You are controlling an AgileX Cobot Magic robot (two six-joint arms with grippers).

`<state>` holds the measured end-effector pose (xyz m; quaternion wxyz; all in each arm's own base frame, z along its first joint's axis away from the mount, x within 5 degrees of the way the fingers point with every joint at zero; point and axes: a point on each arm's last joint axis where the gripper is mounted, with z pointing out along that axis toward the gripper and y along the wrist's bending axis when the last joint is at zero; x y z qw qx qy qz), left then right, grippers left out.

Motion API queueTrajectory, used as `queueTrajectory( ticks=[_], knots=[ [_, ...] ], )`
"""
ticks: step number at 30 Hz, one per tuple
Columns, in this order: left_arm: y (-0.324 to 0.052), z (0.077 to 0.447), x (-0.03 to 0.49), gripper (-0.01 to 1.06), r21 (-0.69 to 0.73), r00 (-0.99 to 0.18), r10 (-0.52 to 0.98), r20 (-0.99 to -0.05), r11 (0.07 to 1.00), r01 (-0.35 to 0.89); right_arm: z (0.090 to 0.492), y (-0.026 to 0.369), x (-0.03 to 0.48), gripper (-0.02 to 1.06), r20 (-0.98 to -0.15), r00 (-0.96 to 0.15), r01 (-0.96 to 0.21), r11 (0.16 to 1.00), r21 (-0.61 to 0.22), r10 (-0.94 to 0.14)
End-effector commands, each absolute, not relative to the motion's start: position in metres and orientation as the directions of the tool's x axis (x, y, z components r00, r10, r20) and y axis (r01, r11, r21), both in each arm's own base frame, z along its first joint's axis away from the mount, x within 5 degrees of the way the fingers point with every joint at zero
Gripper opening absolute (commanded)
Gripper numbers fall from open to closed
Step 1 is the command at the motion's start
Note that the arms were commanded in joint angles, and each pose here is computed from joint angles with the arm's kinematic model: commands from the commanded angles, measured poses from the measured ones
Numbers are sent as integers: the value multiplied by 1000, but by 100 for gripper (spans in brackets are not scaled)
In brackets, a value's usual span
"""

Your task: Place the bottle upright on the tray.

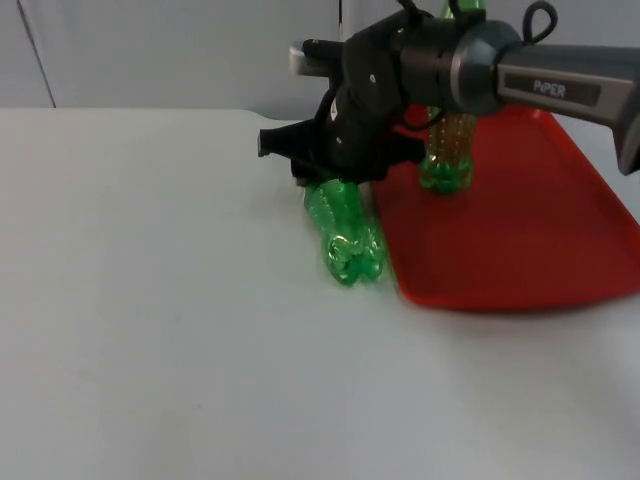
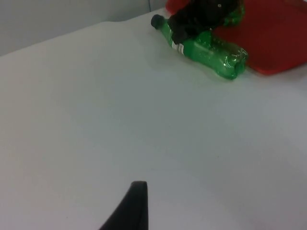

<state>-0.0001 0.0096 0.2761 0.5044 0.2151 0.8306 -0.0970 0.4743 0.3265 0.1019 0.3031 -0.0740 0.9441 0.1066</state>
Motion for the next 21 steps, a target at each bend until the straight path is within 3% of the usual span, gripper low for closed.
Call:
queueTrajectory(
  ticks=[1,6,11,21],
  knots=[
    [10,275,0,105,61,-395,262,-880,889,453,115,329,474,0,-612,-786,-229,961,157,-87],
    [10,275,0,105,61,-395,262,-880,889,453,158,336,470,0,-678,-719,-311,943,122,-150],
    [10,275,0,105,61,-395,262,-880,889,453,236,333,457,0,-751,-635,-374,923,92,-182],
    [10,275,0,105,61,-395,262,-880,889,453,342,328,410,0,-820,-514,-472,881,26,-251]
  ],
)
